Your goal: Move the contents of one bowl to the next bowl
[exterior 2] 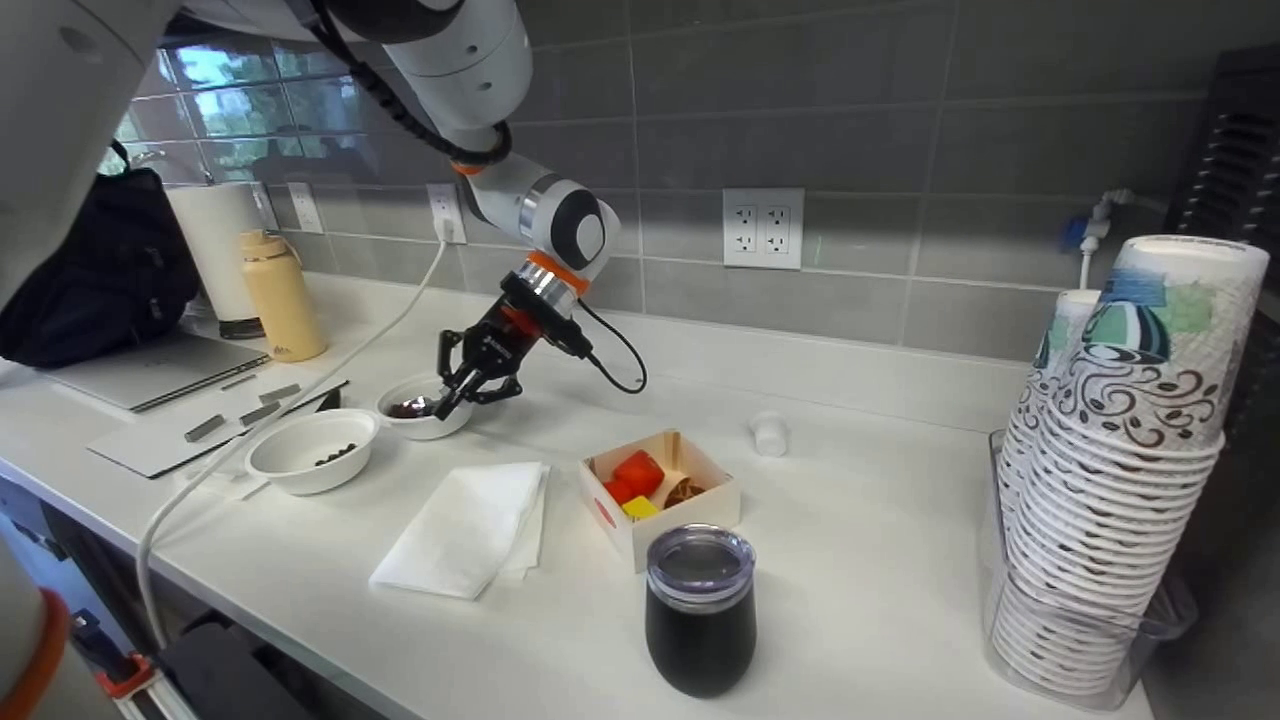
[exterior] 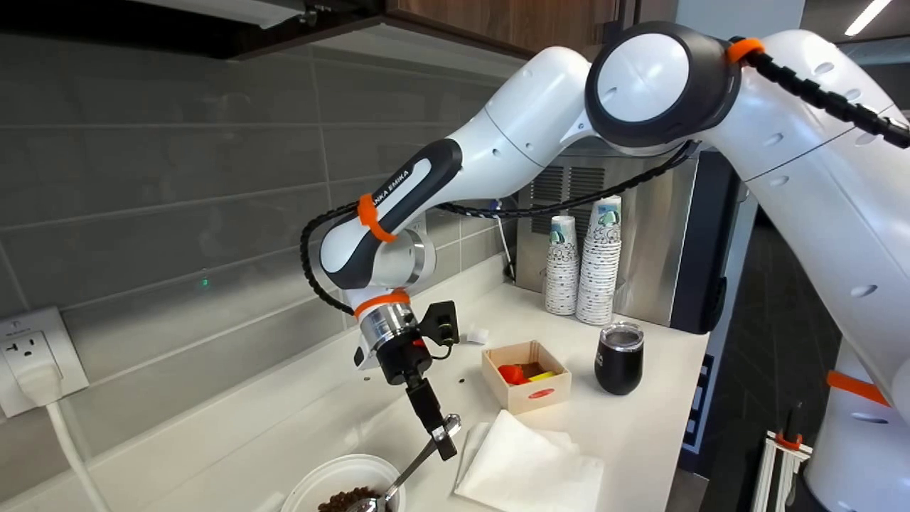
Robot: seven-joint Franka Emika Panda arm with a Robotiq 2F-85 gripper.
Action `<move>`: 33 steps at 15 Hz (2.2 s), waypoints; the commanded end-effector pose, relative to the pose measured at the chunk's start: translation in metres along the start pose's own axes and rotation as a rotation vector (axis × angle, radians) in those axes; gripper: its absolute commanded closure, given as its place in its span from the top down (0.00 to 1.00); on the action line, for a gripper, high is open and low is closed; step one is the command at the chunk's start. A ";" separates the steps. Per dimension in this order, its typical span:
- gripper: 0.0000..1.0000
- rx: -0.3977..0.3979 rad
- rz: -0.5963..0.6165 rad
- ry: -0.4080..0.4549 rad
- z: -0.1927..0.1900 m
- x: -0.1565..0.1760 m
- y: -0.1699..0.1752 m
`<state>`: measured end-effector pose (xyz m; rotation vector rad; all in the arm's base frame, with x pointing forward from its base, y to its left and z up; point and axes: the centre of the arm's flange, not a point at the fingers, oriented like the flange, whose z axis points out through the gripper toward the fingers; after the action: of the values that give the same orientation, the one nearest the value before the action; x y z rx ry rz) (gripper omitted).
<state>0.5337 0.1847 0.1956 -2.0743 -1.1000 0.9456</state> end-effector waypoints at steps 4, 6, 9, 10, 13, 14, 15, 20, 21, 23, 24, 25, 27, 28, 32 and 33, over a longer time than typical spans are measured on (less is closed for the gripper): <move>0.01 0.178 -0.072 0.044 -0.012 -0.005 0.011; 0.01 0.203 -0.082 0.056 -0.015 -0.010 0.012; 0.01 0.247 -0.113 0.071 -0.017 -0.018 0.009; 0.01 0.260 -0.124 0.075 -0.018 -0.021 0.007; 0.01 0.294 -0.158 0.084 -0.017 -0.026 0.002; 0.01 0.300 -0.168 0.082 -0.015 -0.028 -0.001; 0.01 0.305 -0.176 0.079 -0.012 -0.030 -0.003; 0.01 0.279 -0.177 0.052 0.004 -0.034 -0.014; 0.01 0.278 -0.174 0.047 0.007 -0.034 -0.015; 0.01 0.271 -0.165 0.040 0.014 -0.036 -0.019; 0.01 0.265 -0.158 0.038 0.017 -0.037 -0.020; 0.01 0.262 -0.155 0.038 0.020 -0.039 -0.022; 0.01 0.221 -0.123 0.036 0.026 -0.040 -0.024; 0.01 0.201 -0.112 0.040 0.028 -0.041 -0.025; 0.01 0.139 -0.070 0.062 0.036 -0.040 -0.025; 0.01 0.123 -0.058 0.067 0.038 -0.040 -0.025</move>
<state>0.4950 0.1705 0.1975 -1.8639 -1.0320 0.8996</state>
